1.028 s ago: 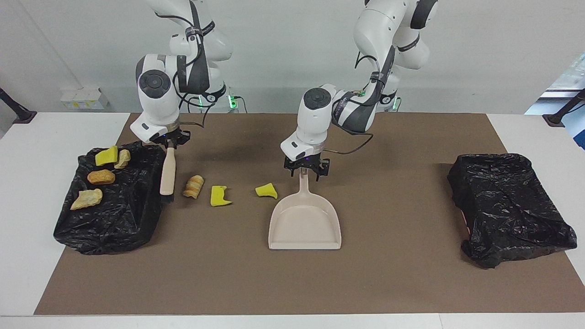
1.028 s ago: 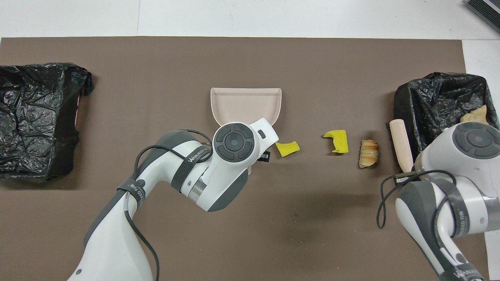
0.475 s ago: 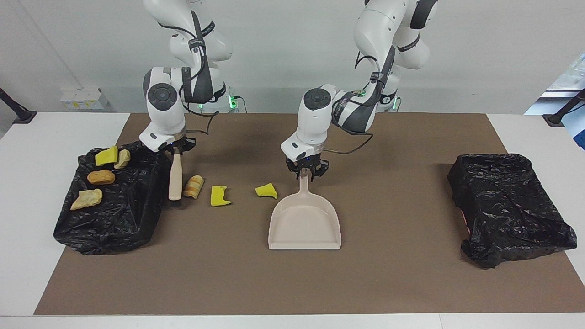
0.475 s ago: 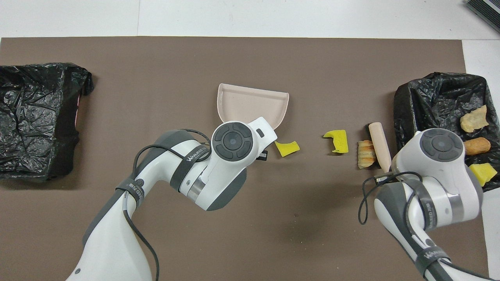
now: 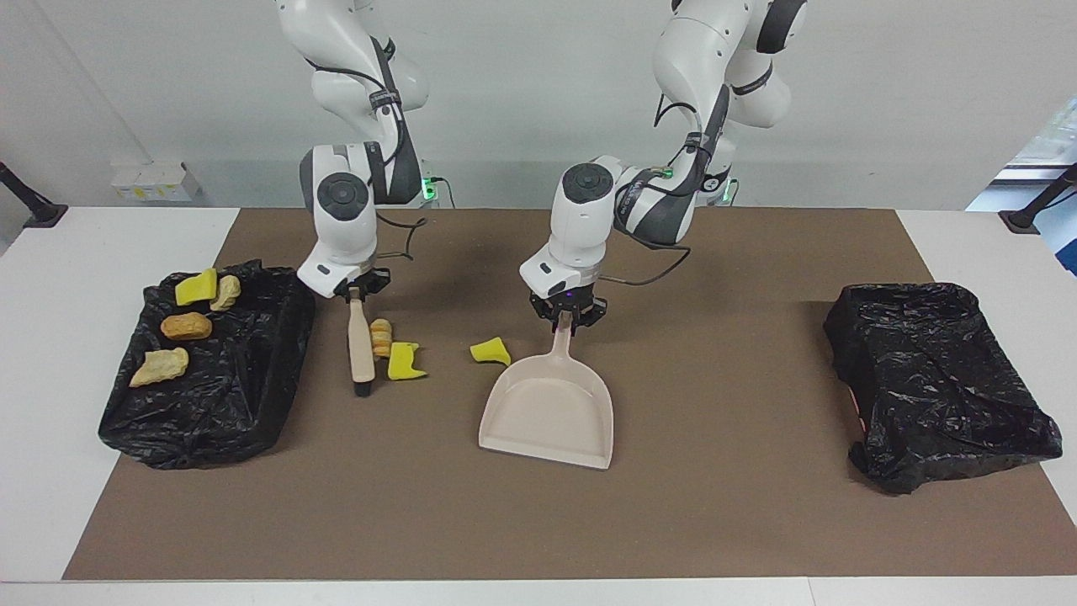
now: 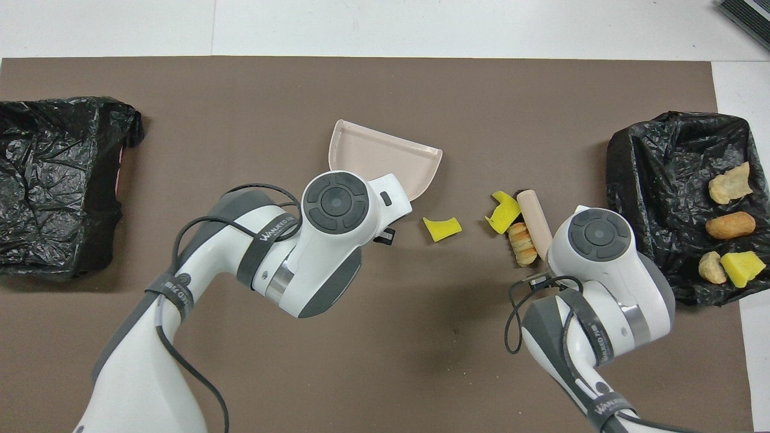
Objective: Sweep and dump trash in bin
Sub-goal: 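Sweep the bread and sponge pieces toward the dustpan with the right gripper, then push the remaining pieces onto the dustpan with the brush in the right gripper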
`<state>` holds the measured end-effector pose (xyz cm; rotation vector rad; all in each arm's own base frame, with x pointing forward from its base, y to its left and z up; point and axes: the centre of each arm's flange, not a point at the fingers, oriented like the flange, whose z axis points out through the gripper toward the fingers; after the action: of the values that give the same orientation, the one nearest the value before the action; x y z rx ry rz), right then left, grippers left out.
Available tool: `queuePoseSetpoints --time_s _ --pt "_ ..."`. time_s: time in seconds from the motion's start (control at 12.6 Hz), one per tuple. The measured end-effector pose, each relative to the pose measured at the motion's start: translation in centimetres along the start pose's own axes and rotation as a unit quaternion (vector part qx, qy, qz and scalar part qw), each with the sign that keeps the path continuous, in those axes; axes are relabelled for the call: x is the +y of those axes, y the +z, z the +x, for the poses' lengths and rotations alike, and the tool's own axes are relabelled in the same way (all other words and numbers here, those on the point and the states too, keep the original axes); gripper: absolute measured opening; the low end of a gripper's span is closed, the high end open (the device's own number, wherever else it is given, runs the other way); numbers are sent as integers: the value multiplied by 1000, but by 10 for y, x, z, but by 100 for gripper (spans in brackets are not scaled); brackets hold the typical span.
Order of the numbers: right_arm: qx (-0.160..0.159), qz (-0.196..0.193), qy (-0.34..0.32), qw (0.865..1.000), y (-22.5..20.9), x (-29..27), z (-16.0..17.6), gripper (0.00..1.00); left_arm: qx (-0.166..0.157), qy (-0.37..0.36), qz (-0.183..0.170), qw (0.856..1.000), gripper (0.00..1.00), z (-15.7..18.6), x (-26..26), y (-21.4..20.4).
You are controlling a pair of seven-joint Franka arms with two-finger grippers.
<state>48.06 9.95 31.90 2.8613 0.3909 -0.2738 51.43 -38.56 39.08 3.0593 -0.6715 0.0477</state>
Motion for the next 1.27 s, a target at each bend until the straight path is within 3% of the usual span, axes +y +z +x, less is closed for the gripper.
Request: queuePoseSetpoints --time_s 0.24,0.4,0.55,0.95,1.27 --pt "5 5 -10 1000 -6 -28 2 26 -34 103 46 993 33 -12 -28 -24" --pt "7 11 1 1000 -10 -52 1 26 -57 170 54 982 33 -18 -35 -28" --pt "6 19 16 1000 -13 -76 -1 26 -80 232 51 968 33 -21 -46 -25" --pt "4 30 24 999 -14 -85 -1 26 -100 363 37 926 33 -24 -77 -16" --pt "5 33 27 999 -14 -86 0 26 -127 425 64 894 33 -39 -94 -8"
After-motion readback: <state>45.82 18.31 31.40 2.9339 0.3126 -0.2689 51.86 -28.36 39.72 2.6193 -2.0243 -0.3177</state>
